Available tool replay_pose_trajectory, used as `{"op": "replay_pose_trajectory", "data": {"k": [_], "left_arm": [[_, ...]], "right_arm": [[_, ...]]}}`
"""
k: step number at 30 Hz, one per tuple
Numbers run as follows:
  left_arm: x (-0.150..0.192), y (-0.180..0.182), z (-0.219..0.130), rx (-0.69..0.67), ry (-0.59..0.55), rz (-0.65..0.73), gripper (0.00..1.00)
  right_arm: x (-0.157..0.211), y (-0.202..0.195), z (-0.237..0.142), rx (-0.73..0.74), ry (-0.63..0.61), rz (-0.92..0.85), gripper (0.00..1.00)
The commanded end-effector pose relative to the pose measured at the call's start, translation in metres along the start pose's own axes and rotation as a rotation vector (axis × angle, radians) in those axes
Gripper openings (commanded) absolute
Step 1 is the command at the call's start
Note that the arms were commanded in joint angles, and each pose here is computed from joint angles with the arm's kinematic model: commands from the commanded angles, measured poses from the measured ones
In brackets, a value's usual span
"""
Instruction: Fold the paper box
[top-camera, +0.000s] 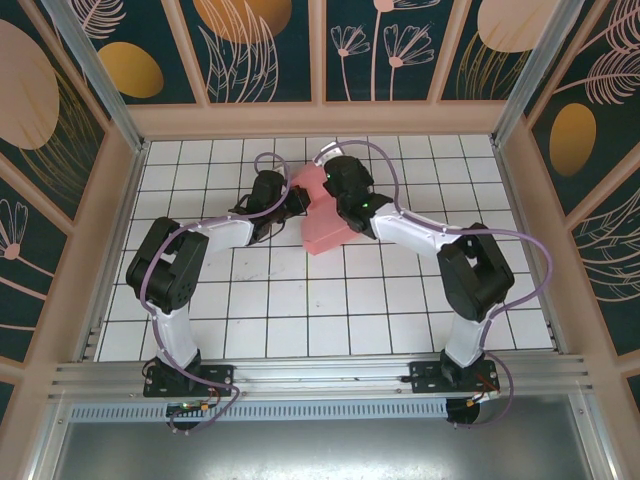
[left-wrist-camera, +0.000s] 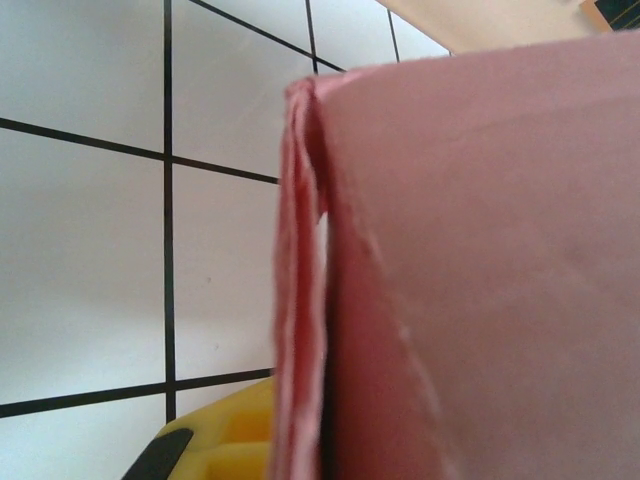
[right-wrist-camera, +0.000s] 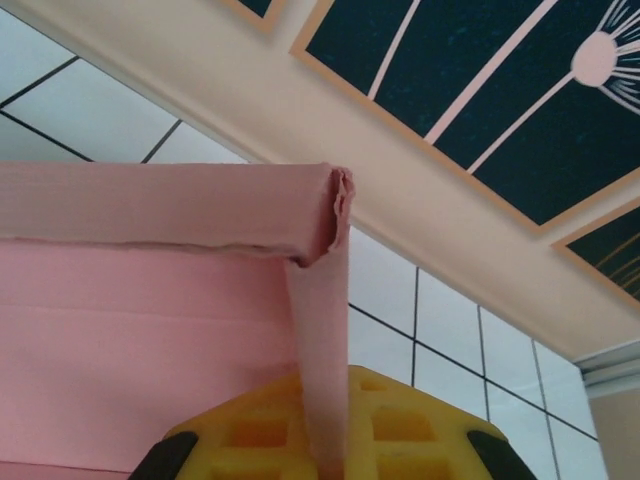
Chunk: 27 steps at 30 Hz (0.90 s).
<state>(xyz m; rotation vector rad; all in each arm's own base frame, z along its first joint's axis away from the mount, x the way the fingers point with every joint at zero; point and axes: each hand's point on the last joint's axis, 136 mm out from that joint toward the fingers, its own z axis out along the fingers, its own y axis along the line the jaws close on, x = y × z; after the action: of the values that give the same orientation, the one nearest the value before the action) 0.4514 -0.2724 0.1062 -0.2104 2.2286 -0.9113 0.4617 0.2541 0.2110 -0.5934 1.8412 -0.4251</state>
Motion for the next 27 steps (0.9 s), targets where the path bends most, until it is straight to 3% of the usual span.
{"op": "replay_pose_trajectory", "data": {"k": [1,8,10,12,15,18,22,27], "left_arm": [[-0.010,-0.029,-0.004,0.095,-0.021,0.026,0.00],[-0.011,-0.029,-0.006,0.091,-0.024,0.031,0.00],[-0.012,-0.029,-0.006,0.089,-0.025,0.029,0.00],[-0.011,-0.029,-0.006,0.090,-0.023,0.032,0.00],[-0.011,-0.027,-0.005,0.083,-0.024,0.031,0.00],[-0.012,-0.028,-0.005,0.085,-0.023,0.030,0.00],[-0.011,-0.029,-0.003,0.091,-0.021,0.028,0.00],[-0.011,-0.029,-0.003,0.093,-0.021,0.027,0.00]], "right_arm": [[0.004,-0.011,0.004,0.141,0.007,-0.025,0.00],[0.010,0.000,0.005,0.140,-0.008,-0.083,0.00],[0.006,0.009,0.003,0.061,-0.020,-0.050,0.00],[-0.003,0.017,-0.003,-0.096,-0.034,0.082,0.11],[-0.017,0.021,-0.017,-0.306,-0.073,0.228,0.44],[-0.028,0.020,-0.031,-0.429,-0.103,0.304,0.60],[-0.034,0.011,-0.043,-0.474,-0.127,0.338,0.71],[-0.037,0.000,-0.055,-0.467,-0.144,0.338,0.77]]}}
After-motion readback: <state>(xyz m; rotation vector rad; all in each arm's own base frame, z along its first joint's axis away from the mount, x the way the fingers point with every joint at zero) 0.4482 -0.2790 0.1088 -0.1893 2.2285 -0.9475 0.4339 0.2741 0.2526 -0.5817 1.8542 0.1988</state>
